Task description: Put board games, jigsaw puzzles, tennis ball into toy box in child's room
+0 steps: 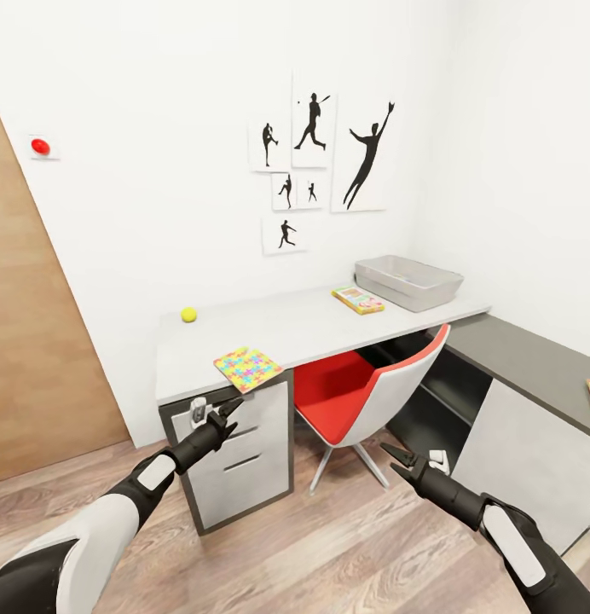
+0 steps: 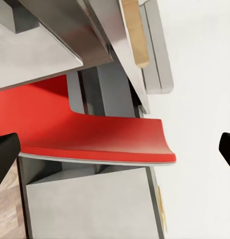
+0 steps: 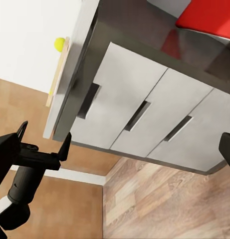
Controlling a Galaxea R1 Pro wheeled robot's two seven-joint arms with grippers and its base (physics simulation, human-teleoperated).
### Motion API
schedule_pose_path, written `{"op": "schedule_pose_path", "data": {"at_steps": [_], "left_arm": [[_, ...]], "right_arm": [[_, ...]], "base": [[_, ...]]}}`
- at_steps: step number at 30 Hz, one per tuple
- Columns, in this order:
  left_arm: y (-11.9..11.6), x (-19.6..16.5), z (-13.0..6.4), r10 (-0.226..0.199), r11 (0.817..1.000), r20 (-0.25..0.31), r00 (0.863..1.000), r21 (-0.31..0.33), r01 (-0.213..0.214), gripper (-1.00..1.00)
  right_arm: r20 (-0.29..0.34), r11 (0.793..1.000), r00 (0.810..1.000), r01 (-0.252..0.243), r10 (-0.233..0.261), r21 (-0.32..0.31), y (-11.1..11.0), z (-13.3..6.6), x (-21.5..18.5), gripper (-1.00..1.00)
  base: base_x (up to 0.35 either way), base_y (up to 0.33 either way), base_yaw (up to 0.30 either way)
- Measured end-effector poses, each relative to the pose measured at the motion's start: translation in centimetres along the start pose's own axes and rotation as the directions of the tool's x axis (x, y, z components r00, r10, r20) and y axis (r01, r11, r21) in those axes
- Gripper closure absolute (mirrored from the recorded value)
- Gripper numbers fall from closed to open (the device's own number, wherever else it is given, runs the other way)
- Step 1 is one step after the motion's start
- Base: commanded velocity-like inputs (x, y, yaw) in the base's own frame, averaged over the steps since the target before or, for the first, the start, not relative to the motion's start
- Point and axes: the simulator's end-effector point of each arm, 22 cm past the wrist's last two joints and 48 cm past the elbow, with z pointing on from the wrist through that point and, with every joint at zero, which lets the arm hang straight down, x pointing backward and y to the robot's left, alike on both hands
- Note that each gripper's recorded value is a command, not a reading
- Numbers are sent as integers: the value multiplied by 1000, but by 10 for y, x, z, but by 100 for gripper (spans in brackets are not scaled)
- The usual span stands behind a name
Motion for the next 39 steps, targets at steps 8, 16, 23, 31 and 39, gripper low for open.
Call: {"op": "schedule_pose_path", "data": {"at_steps": [8, 16, 23, 31, 39], "left_arm": [[-2, 2, 2, -3, 1000, -1, 1000, 4, 3, -100], [-3, 7, 4, -7, 1000, -9, 1000, 5, 7, -100], [-2, 10, 6, -11, 1000, -12, 1000, -1, 11, -100], [-2, 10, 6, -13, 1000, -10, 1000, -1, 13, -100], [-2, 10, 6, -12, 1000, -11, 1000, -1, 12, -100]], "right_arm": [[0, 1000, 1000, 1, -1, -1, 0, 0, 0, -100], [0, 1000, 1000, 2, -2, 1, -1, -1, -1, -100], [1, 1000, 1000, 3, -3, 3, -1, -2, -2, -100], [4, 1000, 1000, 2, -2, 5, -2, -3, -3, -100], [13, 1000, 1000, -1, 1, 5, -2, -4, -6, -100]], "base": [[80, -3, 0], [98, 0, 0], [8, 0, 0], [10, 0, 0], [176, 0, 0]]}}
